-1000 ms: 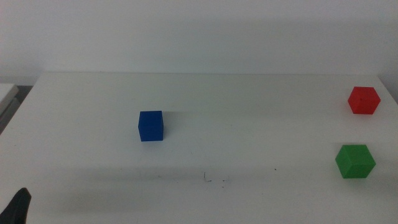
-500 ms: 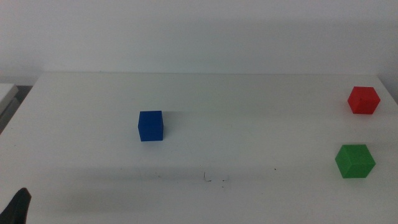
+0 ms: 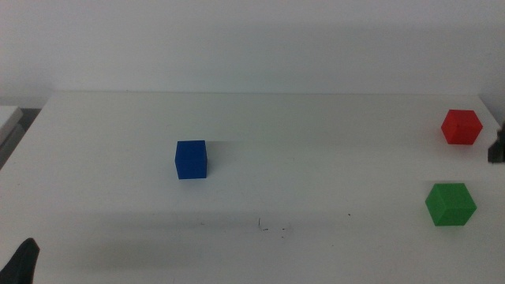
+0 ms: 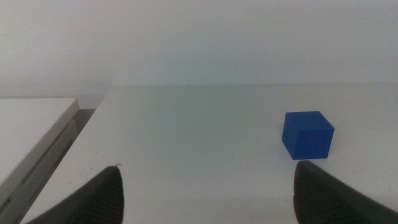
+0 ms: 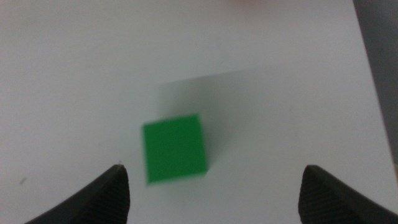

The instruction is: Stack red cubes first, then green, then blue cubes in a specific spot.

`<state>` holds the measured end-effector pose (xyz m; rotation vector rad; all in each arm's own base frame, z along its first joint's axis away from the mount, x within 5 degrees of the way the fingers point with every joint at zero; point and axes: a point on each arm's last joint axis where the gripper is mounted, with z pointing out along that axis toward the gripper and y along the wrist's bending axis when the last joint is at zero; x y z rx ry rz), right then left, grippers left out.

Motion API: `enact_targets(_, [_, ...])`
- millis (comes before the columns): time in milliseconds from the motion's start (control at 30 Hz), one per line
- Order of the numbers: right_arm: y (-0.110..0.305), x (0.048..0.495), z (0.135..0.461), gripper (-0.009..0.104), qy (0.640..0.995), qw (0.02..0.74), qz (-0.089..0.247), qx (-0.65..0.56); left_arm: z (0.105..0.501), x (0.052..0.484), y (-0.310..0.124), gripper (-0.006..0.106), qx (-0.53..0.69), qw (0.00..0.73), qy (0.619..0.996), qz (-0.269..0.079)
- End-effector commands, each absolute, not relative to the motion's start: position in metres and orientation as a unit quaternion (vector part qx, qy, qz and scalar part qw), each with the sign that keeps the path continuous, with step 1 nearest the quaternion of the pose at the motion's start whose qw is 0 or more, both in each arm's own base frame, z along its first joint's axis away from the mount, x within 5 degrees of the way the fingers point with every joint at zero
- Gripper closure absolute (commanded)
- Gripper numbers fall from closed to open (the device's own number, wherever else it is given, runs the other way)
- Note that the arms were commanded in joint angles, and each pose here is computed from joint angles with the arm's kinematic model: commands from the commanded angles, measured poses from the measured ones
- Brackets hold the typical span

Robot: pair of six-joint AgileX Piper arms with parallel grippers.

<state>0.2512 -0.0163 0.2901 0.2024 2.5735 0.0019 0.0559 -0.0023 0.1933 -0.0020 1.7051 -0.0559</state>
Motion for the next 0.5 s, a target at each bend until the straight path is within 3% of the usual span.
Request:
enact_targets(0, [-0.031,0.284,0.288,0.002,0.967,0.243,-0.009,0.077,0.195,0.056,-0.002,0.007,-0.003,0.664,0.748,-0.025])
enact_targets(133, [-0.052,0.344,0.294,0.002,0.966,0.243,0.004,0.089,0.195,0.056,-0.002,0.007,-0.003,0.664,0.748,-0.025])
enact_targets(467, [-0.072,0.454,0.279,0.002,0.969,0.245,-0.023,0.015,0.195,0.056,-0.002,0.007,-0.003,0.664,0.748,-0.025])
